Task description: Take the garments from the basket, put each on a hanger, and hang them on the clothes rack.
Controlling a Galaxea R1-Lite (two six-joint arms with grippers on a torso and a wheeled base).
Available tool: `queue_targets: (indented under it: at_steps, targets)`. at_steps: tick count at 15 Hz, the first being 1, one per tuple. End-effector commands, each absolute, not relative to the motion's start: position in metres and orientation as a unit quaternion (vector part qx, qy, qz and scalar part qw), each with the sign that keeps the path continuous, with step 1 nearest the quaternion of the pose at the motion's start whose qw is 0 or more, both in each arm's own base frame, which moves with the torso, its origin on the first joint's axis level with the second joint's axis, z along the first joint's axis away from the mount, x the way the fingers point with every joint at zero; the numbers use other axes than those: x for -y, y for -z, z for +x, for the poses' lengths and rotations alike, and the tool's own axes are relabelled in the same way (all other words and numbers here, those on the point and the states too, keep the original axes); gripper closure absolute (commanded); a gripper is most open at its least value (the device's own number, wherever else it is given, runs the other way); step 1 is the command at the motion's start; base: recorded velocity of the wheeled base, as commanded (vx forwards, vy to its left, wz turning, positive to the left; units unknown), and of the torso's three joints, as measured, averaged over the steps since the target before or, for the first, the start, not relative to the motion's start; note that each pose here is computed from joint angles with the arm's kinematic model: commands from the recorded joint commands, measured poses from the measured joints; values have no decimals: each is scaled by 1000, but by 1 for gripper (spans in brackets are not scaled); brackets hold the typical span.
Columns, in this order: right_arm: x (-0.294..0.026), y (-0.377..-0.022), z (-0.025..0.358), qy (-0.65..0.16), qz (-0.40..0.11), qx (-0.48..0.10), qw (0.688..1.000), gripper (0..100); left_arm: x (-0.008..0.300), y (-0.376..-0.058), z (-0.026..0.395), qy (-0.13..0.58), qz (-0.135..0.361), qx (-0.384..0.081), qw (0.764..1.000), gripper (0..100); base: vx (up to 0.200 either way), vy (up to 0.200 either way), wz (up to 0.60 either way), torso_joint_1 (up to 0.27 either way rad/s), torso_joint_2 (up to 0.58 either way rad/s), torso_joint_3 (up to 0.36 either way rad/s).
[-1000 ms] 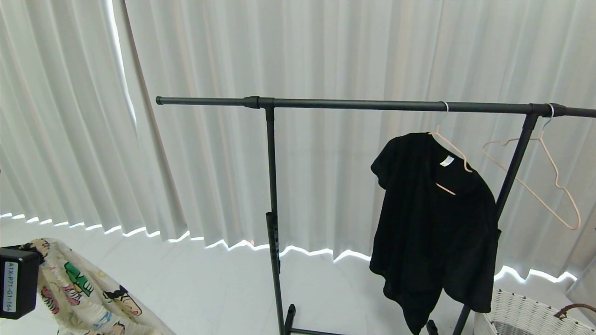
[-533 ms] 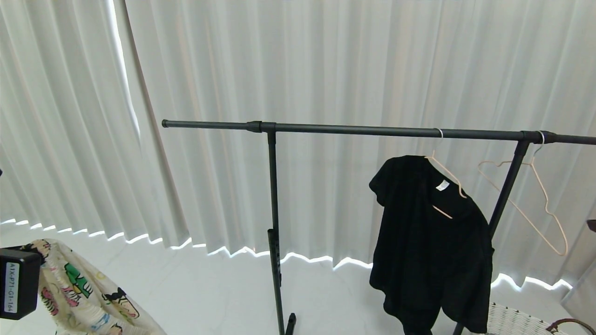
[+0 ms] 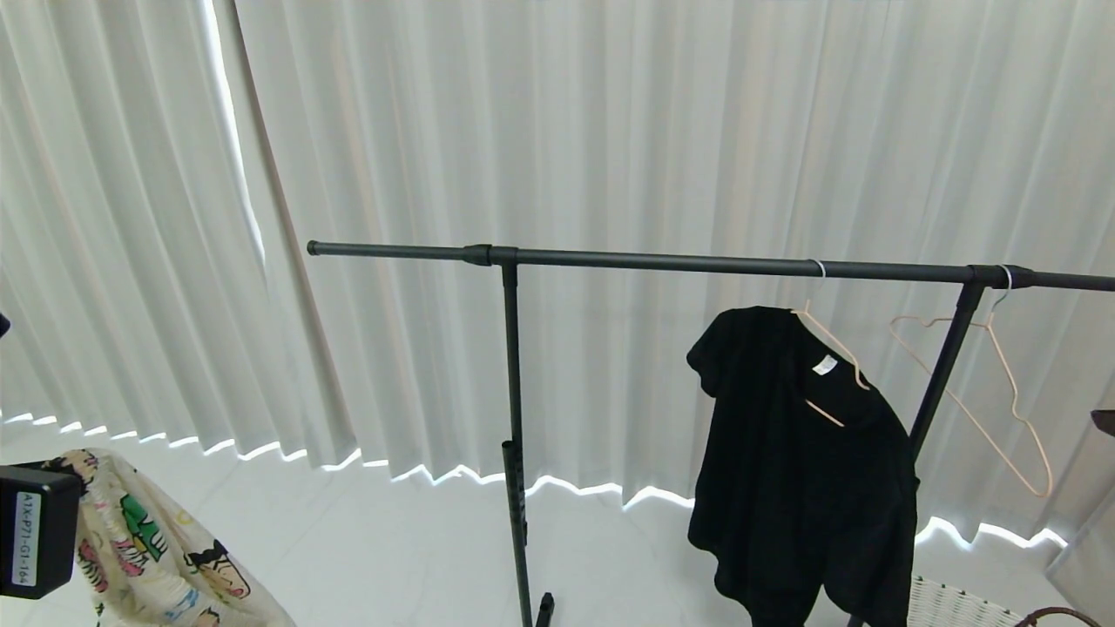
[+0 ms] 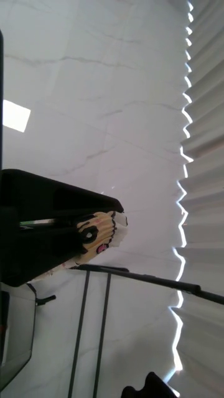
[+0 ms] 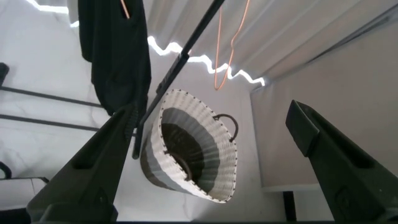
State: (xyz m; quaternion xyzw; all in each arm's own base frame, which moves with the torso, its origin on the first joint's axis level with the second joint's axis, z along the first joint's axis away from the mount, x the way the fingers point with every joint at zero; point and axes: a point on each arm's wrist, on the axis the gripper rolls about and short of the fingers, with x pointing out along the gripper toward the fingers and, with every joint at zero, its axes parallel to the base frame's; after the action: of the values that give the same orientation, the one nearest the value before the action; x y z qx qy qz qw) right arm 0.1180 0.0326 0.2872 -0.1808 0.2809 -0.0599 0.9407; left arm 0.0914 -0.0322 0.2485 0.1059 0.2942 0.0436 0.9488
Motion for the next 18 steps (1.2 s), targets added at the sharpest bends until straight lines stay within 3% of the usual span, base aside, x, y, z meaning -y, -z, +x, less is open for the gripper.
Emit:
queue_targets:
  at_steps: [1, 3, 10, 18]
  targets:
    - [-33, -288, 118, 60, -181, -280, 941, 0, 33, -248, 93, -44, 107, -296, 948, 100, 0, 0, -600, 12, -7, -2]
    - [-33, -288, 118, 60, -179, -278, 942, 0, 33, -248, 93, -44, 107, -296, 948, 100, 0, 0, -600, 2, -5, 5]
    - [-34, -285, 121, 60, -175, -270, 945, 0, 33, -247, 93, -44, 109, -299, 947, 100, 0, 0, 0, 0, 0, 0]
    - [-33, -286, 120, 60, -172, -263, 948, 0, 33, -243, 92, -35, 138, -304, 942, 100, 0, -200, 0, -1, 2, 2]
